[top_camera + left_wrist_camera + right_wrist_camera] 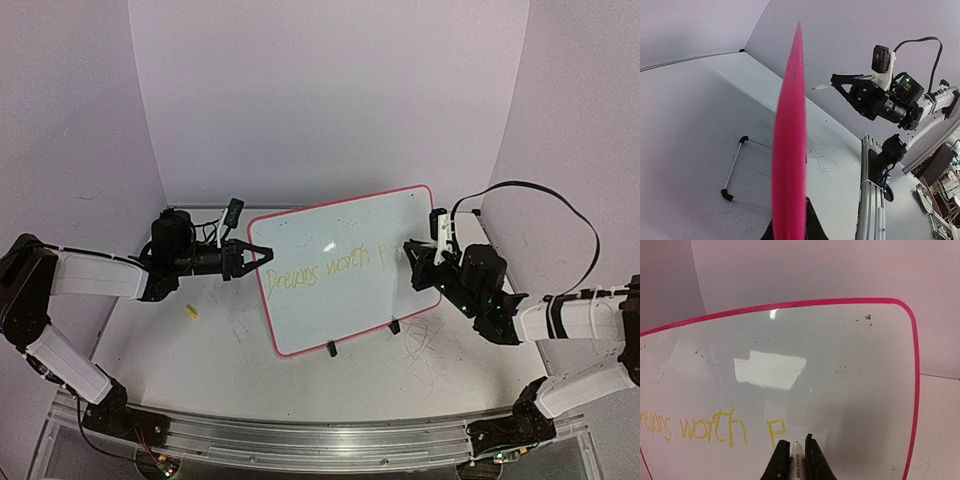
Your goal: Write a sentence on the whiteboard
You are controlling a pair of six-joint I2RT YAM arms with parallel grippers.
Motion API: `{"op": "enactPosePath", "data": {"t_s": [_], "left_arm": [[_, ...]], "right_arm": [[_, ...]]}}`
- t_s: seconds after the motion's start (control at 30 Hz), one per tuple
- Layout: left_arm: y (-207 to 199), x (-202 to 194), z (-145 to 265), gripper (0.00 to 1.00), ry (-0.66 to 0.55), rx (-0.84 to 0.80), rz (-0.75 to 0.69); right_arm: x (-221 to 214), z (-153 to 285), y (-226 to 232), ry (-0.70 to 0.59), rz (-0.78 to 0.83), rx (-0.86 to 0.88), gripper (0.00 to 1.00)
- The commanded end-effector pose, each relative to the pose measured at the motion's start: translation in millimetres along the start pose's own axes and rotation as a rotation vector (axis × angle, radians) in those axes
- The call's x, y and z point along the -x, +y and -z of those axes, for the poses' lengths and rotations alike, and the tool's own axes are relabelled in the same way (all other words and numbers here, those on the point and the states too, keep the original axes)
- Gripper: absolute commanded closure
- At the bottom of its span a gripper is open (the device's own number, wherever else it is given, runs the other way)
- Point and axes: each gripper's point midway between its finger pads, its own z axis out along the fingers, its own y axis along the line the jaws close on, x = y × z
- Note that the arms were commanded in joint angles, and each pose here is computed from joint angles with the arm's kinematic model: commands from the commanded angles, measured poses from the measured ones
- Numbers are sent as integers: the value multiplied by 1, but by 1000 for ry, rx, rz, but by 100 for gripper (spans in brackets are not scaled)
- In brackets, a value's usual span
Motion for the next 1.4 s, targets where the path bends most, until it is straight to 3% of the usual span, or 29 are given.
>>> {"op": "enactPosePath", "data": {"t_s": [0.0, 0.6, 1.37], "left_arm": [[25, -11, 4, 100, 34, 119, -45], [24, -6, 6, 100, 23, 130, -50], [23, -3, 5, 100, 22, 126, -54]], "right_arm": [[20, -3, 11, -50, 27, 46, 100], [9, -13, 27, -11, 56, 125, 100], [11, -20, 18, -9, 63, 66, 100]]}}
